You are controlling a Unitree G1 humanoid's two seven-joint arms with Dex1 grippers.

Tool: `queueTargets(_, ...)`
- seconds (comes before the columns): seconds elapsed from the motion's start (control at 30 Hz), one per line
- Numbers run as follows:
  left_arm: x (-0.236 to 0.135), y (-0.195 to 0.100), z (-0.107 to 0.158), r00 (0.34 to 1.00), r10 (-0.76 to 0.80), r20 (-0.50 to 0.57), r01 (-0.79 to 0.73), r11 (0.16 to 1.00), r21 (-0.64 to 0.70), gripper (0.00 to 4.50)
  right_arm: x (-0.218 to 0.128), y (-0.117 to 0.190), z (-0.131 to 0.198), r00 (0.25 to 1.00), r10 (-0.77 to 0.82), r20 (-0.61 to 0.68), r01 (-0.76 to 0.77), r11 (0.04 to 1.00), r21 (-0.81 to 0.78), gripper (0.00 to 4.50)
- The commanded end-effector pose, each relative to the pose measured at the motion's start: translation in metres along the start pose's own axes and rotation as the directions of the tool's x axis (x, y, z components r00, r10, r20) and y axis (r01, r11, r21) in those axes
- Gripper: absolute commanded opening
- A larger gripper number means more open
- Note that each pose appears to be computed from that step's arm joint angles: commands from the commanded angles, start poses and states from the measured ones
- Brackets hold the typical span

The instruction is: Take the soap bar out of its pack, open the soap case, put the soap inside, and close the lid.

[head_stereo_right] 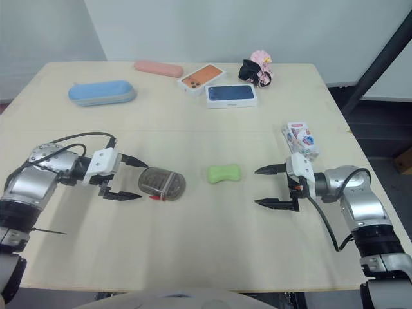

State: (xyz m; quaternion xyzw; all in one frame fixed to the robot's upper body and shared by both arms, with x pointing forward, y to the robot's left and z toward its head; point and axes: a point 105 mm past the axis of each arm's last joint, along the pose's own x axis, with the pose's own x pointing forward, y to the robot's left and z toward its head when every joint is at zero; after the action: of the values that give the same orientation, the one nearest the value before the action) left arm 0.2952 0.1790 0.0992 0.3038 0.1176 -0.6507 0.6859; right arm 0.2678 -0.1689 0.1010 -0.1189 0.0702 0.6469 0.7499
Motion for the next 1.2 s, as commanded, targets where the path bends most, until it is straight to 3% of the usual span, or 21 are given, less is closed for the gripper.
queueTargets(0.03,0.000,0.004,0.004,1.000,-0.007,-0.003,0.007,0.999,0.038,4.50,-0.001,0.003,0.013,0.999,0.005,0.052,-0.004,1.000,-0.022,4.45)
queueTargets(0.97,0.030,0.001,0.012,0.997,-0.017,0.072,0.012,0.998,0.065,4.50,0.006,0.014,0.016,0.999,0.017,0.032,-0.016,1.000,-0.022,4.45)
queueTargets(1.07,0.030,0.001,0.013,0.997,-0.011,0.080,0.005,0.997,0.072,3.59,0.007,0.014,0.016,0.999,0.017,0.029,-0.016,1.000,-0.019,4.50)
queueTargets(1.2,0.032,0.001,0.013,0.997,-0.003,0.083,-0.003,0.997,0.074,3.48,0.007,0.014,0.016,1.000,0.018,0.024,-0.018,1.000,-0.016,4.50)
